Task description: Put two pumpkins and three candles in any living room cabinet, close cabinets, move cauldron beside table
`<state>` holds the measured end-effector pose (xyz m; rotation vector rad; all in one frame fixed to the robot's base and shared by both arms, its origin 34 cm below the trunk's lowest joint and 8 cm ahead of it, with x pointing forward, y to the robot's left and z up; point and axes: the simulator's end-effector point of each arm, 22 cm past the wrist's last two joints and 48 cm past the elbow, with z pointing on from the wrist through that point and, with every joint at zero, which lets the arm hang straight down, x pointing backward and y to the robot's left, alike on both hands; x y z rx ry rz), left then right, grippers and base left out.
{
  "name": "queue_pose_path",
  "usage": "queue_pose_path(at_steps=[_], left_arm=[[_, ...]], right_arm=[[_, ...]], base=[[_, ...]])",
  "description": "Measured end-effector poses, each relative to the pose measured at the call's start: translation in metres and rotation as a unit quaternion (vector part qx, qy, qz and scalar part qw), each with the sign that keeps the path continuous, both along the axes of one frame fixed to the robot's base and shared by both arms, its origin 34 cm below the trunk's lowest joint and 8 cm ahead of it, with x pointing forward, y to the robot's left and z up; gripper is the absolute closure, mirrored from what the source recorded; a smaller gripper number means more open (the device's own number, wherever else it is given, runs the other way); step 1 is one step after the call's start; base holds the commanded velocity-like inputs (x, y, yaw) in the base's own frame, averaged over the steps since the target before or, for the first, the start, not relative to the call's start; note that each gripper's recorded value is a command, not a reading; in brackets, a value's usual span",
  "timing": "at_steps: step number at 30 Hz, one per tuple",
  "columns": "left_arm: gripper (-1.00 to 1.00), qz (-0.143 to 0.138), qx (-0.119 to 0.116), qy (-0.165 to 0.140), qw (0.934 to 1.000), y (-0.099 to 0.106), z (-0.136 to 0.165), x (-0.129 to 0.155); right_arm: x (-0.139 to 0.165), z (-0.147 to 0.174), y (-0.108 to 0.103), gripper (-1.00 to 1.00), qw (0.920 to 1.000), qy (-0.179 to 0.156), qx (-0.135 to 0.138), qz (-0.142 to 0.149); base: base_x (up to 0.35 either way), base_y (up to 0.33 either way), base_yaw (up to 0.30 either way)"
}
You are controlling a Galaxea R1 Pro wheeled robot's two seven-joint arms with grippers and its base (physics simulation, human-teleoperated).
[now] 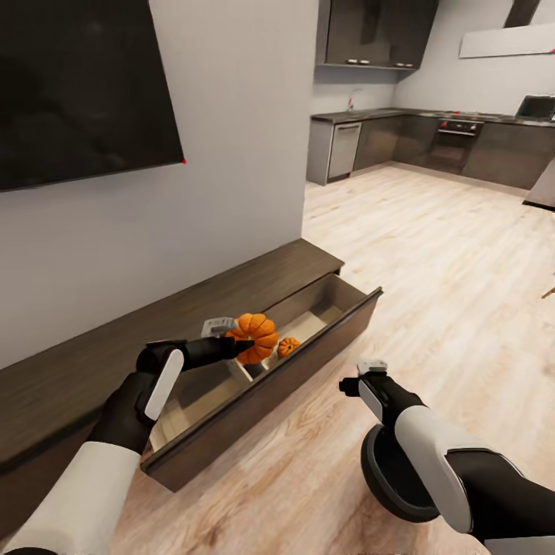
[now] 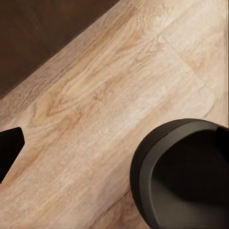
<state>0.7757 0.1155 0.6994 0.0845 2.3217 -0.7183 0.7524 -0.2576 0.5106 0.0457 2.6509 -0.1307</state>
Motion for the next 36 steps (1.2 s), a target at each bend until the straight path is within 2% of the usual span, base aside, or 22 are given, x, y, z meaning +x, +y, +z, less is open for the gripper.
queue_pose_path(at_steps=[8, 17, 27, 36], left_arm=[[1.0, 0.003, 0.003, -0.003, 1.0, 0.003, 0.004, 0.001], [1.0, 0.009, 0.015, -0.008, 0.9998, 0.018, 0.007, 0.002], [1.0, 0.009, 0.015, -0.014, 0.9997, 0.019, 0.015, 0.003], [1.0, 0.009, 0.016, -0.02, 0.9996, 0.019, 0.021, 0.003]], right_arm=[[0.002, 0.006, 0.0, -1.0, 1.0, -0.005, 0.0, 0.0], [0.004, 0.012, 0.0, -1.0, 1.0, -0.01, -0.001, -0.001], [0.007, 0.019, 0.0, -1.0, 0.9999, -0.016, 0.0, -0.001], [0.009, 0.026, -0.001, -1.0, 0.9998, -0.021, -0.001, -0.001]], base=[[0.0, 0.0, -0.247], [0.0, 0.0, -0.247], [-0.001, -0.001, -0.247], [-0.117, -0.216, -0.247]])
